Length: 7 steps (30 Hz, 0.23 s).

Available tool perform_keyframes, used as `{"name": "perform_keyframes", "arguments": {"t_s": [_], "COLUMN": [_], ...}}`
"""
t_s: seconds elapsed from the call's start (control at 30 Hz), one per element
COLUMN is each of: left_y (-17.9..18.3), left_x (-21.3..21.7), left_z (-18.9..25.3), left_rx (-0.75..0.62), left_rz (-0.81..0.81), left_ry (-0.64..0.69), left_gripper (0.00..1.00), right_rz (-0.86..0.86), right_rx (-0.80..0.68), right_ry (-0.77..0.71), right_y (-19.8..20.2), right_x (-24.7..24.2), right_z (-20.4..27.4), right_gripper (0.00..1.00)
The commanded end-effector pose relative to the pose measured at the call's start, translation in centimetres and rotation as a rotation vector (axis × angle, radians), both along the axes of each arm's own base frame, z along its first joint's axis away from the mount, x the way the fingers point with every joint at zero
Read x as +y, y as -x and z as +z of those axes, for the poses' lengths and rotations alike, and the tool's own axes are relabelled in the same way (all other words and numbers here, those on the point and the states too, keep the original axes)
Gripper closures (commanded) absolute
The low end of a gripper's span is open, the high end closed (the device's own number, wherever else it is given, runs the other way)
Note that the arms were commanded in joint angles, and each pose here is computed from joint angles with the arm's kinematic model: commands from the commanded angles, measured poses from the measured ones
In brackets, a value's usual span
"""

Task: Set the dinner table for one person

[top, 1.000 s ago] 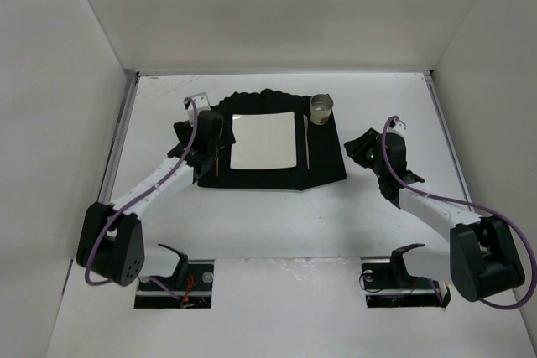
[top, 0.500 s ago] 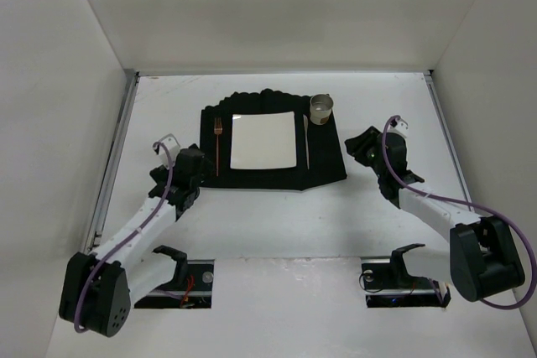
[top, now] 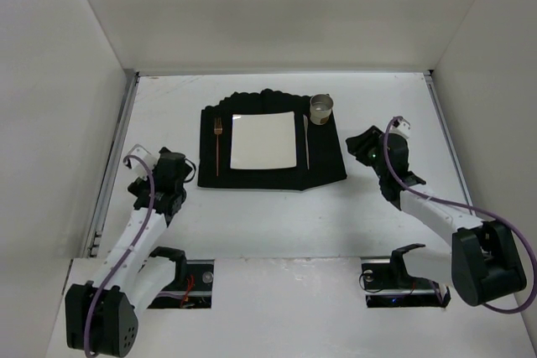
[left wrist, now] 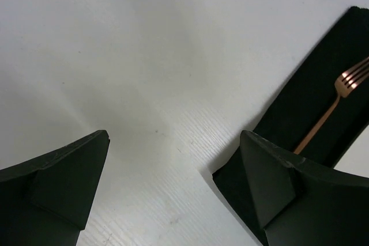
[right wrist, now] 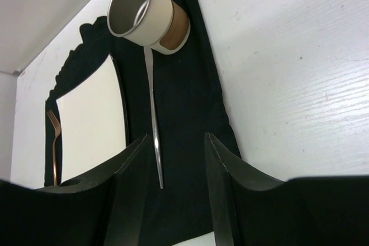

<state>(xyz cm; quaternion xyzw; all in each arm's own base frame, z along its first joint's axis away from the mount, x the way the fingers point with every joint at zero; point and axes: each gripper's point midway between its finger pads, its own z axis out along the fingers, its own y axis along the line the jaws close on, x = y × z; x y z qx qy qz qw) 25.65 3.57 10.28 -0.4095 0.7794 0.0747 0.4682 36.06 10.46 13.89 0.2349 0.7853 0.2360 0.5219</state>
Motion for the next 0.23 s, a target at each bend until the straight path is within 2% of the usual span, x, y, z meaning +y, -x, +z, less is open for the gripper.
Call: {"name": "perform_keyframes", "arguments": {"t_s": [0.0, 0.2], "left_y": [0.22, -0.65], "left_x": [1.01, 0.05], "left_z": [0.6, 0.52], "left_rx": [-0.026, -0.007], "left_rz": [0.062, 0.018], "left_ry": [-0.011, -0.029], "left_gripper": [0.0, 0.0], "right_rz": [-0.019, -0.016], "right_rx": [-0.071, -0.064], "right_ry": [-0.014, -0.008], "right_y": [-0.74, -0.87], "right_x": [-0.17, -0.08], "right_z": [1.73, 1.37], "right_gripper": [0.52, 0.51]}}
